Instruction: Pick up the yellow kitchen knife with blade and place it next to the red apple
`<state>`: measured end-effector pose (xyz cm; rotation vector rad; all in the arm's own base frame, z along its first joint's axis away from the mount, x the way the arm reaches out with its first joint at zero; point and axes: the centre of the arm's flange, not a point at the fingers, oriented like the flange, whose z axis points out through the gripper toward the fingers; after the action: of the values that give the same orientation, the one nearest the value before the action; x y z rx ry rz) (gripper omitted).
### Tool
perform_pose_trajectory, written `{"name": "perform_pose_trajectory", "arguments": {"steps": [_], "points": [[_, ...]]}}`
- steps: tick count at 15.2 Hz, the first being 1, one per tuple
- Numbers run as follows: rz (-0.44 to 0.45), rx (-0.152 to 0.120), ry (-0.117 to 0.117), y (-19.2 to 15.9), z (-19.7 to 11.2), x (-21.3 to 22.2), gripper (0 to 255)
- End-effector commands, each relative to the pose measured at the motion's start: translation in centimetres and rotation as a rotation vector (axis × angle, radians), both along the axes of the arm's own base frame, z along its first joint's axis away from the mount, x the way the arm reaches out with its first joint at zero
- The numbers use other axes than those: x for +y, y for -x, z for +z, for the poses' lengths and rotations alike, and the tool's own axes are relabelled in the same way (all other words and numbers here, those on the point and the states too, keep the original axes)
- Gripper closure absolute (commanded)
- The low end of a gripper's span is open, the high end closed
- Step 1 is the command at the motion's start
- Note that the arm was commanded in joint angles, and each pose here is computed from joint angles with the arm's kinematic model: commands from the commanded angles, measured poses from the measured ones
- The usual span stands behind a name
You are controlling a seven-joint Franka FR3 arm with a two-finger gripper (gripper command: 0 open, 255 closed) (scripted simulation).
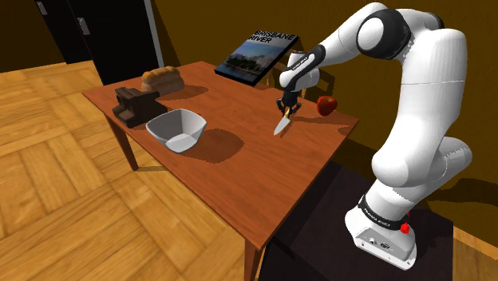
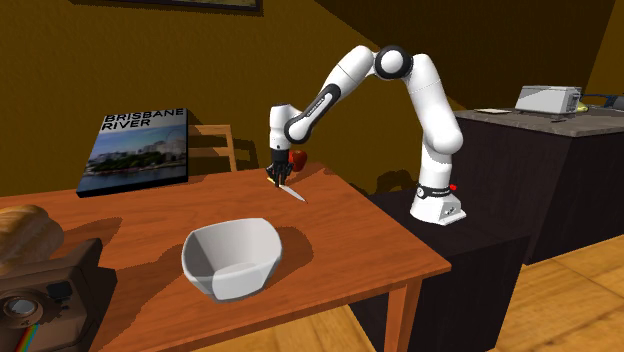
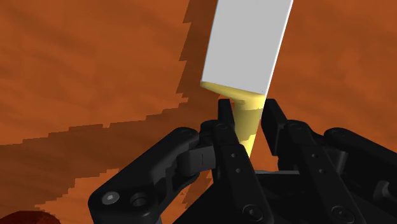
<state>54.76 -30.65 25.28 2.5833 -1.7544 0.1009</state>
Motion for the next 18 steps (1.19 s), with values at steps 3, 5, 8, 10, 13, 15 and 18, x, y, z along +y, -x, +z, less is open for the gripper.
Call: {"name": "perform_pose_trajectory", "arguments": {"steps": [3,5,8,10,13,15,18], "points": [[0.000,0.000,0.000,0.0,0.0,0.0,255],[0.000,0.000,0.000,0.0,0.0,0.0,0],[0.000,0.000,0.000,0.0,0.0,0.0,0],[0.000,0.000,0.000,0.0,0.0,0.0,0],[0.000,0.000,0.000,0.2,3.9,0.2,0],[0.000,0.000,0.000,0.2,5.0,0.2,0],[0.000,0.000,0.000,0.2,5.0,0.2,0]]}}
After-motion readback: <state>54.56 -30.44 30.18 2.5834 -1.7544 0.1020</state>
